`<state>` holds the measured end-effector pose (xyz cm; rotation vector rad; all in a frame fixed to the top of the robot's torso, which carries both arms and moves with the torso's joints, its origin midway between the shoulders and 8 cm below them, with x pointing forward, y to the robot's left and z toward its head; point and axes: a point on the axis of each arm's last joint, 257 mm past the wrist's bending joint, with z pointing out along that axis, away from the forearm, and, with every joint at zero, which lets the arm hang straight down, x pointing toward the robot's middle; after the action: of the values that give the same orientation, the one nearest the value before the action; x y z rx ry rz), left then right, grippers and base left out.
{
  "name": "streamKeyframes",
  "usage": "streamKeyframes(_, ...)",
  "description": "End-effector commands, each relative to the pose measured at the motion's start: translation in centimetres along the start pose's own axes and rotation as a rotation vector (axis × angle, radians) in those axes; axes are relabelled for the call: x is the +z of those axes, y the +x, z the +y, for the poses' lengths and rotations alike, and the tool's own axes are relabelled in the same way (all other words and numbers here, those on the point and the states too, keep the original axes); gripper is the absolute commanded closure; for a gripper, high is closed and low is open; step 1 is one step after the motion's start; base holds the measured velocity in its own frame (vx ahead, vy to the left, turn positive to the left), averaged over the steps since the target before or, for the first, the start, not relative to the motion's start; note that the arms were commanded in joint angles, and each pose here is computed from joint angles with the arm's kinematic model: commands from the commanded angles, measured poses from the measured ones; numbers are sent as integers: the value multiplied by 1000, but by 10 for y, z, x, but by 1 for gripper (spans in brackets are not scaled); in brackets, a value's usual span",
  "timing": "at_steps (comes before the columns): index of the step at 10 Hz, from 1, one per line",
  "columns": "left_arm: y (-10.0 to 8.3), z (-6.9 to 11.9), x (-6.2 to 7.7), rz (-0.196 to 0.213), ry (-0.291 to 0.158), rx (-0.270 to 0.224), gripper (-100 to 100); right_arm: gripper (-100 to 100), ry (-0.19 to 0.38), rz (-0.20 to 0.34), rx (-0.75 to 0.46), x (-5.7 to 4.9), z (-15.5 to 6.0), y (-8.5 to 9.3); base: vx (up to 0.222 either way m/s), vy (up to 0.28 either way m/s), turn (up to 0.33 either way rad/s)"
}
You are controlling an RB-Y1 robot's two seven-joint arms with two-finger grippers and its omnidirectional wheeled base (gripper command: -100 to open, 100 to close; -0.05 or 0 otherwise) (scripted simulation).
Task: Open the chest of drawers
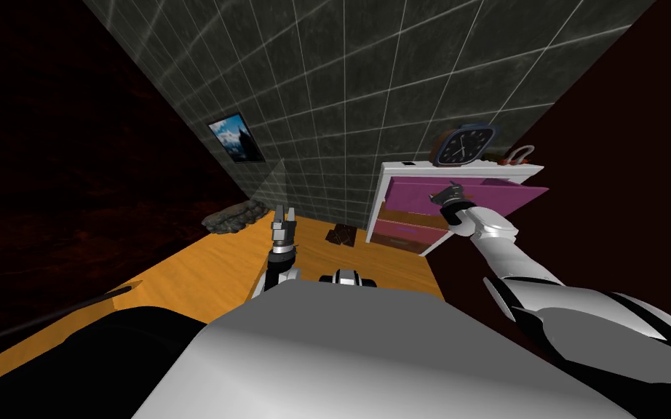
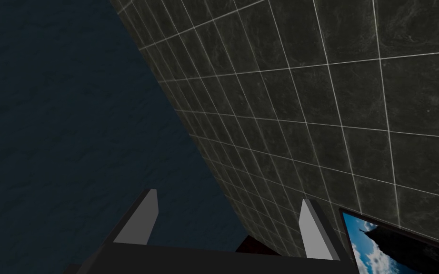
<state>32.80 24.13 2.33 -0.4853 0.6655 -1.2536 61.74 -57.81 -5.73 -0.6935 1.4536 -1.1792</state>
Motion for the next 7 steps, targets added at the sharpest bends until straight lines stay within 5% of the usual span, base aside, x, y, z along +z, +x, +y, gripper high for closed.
streamKeyframes(1,0,0,0,0,0,0,0,-100,-2,1,-4,1,-3,1,-3,9,-4)
streamKeyframes(2,0,0,0,0,0,0,0,0,-3,3,-3,0,-2,2,0,0,0)
streamKeyframes(7,0,0,0,0,0,0,0,0,-10,7,-3,-1,2,4,0,0,0)
